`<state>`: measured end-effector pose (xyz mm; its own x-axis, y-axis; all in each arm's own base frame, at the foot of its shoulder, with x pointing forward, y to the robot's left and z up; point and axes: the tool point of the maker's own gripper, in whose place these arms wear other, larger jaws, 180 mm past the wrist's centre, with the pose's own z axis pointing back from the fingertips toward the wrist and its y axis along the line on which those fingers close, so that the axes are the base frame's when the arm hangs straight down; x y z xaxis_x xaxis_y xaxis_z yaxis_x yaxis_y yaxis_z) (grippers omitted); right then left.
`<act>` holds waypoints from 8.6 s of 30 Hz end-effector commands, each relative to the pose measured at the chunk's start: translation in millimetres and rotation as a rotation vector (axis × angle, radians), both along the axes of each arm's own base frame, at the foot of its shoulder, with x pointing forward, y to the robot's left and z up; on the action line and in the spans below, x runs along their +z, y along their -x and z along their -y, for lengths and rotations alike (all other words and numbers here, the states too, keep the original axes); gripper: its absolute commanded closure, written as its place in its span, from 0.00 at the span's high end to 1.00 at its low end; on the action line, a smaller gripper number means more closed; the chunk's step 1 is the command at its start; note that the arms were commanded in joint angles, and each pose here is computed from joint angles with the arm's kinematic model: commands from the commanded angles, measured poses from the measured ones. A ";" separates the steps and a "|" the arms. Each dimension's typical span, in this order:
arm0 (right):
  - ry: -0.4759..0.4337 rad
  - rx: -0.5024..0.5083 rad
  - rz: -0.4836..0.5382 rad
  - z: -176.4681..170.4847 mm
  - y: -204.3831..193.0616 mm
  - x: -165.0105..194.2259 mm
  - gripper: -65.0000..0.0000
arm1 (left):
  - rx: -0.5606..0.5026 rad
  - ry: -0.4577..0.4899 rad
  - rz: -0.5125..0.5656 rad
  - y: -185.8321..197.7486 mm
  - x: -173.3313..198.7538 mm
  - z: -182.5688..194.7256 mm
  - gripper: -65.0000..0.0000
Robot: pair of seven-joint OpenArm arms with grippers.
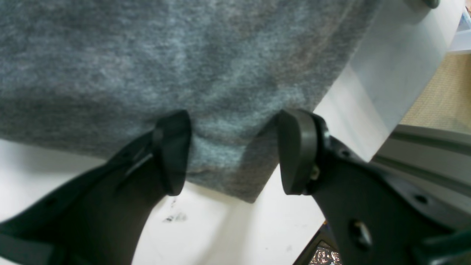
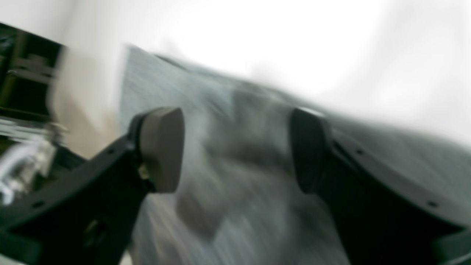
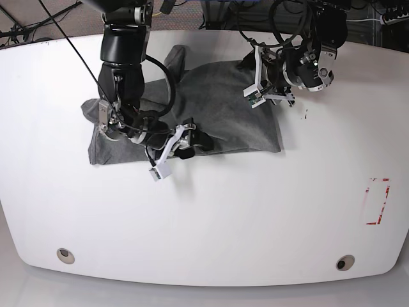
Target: Fold the T-shirt properly
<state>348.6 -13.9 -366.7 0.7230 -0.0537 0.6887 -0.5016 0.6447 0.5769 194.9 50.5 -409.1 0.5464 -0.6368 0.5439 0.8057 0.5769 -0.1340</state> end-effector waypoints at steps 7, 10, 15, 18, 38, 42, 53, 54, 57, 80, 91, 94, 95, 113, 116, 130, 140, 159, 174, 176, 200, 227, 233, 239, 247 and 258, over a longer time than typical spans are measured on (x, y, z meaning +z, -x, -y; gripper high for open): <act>-0.047 0.043 0.035 -21.5 -11.3 4.9 0.51 | 0.004 -0.005 0.019 -4.3 4.6 -1.5 0.54; -0.064 0.046 0.050 -28.8 -10.6 6.0 0.48 | 0.004 -0.005 0.021 -4.4 5.0 -1.3 0.54; -0.061 0.040 0.067 -26.2 -12.1 6.5 0.46 | 0.004 -0.005 0.021 -4.4 5.0 -1.3 0.54; -0.060 0.030 0.066 -24.2 -14.0 6.7 0.30 | 0.004 -0.005 0.021 -4.4 5.0 -1.3 0.54; 0.020 -0.038 0.158 22.6 -31.2 32.6 0.00 | 0.004 -0.014 0.015 -3.7 2.8 -4.2 0.54; 0.028 -0.066 0.167 33.0 -36.6 35.9 0.00 | 0.004 -0.014 0.014 -3.0 2.5 -4.2 0.54; 0.073 -0.094 0.182 58.7 -43.4 38.2 0.20 | 0.002 -0.011 0.022 -5.0 4.9 -3.5 0.54; 0.074 -0.095 0.188 60.1 -43.8 40.1 0.23 | 0.002 -0.011 0.024 -5.2 5.3 -3.4 0.54; 0.106 -0.078 0.184 70.1 -37.3 40.4 0.31 | -0.004 -0.005 0.056 -9.4 14.4 -0.9 0.54; 0.108 0.107 0.097 79.2 123.2 36.7 0.75 | 0.347 0.137 0.278 -80.3 82.4 -29.1 0.38; 0.123 0.127 -0.039 83.7 168.2 8.6 0.75 | 0.275 0.170 0.194 -72.9 61.9 2.0 0.13; 0.130 0.134 -0.058 82.2 173.8 3.3 0.75 | 0.275 0.168 0.137 -67.6 45.3 4.0 0.12; 0.142 0.150 -0.063 79.5 177.0 -0.1 0.75 | 0.276 0.168 0.124 -66.4 41.7 4.0 0.12; 0.427 0.216 -0.049 45.5 187.7 -51.6 0.30 | 0.231 0.111 0.010 -38.4 6.0 -1.8 0.12; 0.468 0.222 -0.037 47.9 187.0 -52.9 0.13 | 0.223 0.101 -0.028 -32.5 -5.1 -2.1 0.12; 0.599 0.257 0.134 78.5 154.4 -14.6 0.04 | 0.233 0.103 -0.026 -31.3 -13.0 -12.4 0.12; 0.641 0.221 0.259 84.5 104.8 12.5 0.07 | 0.229 0.080 -0.022 -30.8 -14.1 -21.4 0.12; 0.743 -0.132 0.246 210.2 54.1 40.7 0.66 | 0.225 0.095 0.027 -40.4 0.7 -17.7 0.12; 0.548 -0.573 -0.021 322.6 50.5 25.8 0.66 | 0.214 0.199 0.258 -70.5 76.0 12.8 0.13; 0.458 -0.606 -0.057 329.2 45.8 19.4 0.66 | 0.260 0.215 0.269 -76.9 80.3 7.7 0.13; 0.060 -0.428 -0.159 234.5 23.0 -18.2 0.65 | 0.441 0.246 0.151 -91.8 46.5 -13.5 0.43; 0.137 -0.325 0.002 187.1 26.8 21.6 0.00 | 0.474 0.267 -0.014 -76.8 -6.6 -7.0 0.07; 0.226 -0.274 0.067 181.7 28.5 48.4 0.00 | 0.470 0.255 -0.010 -82.3 -7.3 -12.6 0.07; 0.276 -0.147 0.166 139.3 23.7 73.2 0.00 | 0.471 0.254 -0.030 -80.1 -12.8 -11.5 0.07; 0.215 0.040 0.250 62.0 25.6 84.1 0.00 | 0.453 0.254 -0.030 -79.7 -12.4 -6.6 0.07; 0.198 0.214 0.273 -9.1 41.0 78.6 0.17 | 0.451 0.259 -0.029 -78.6 -11.6 -5.5 0.07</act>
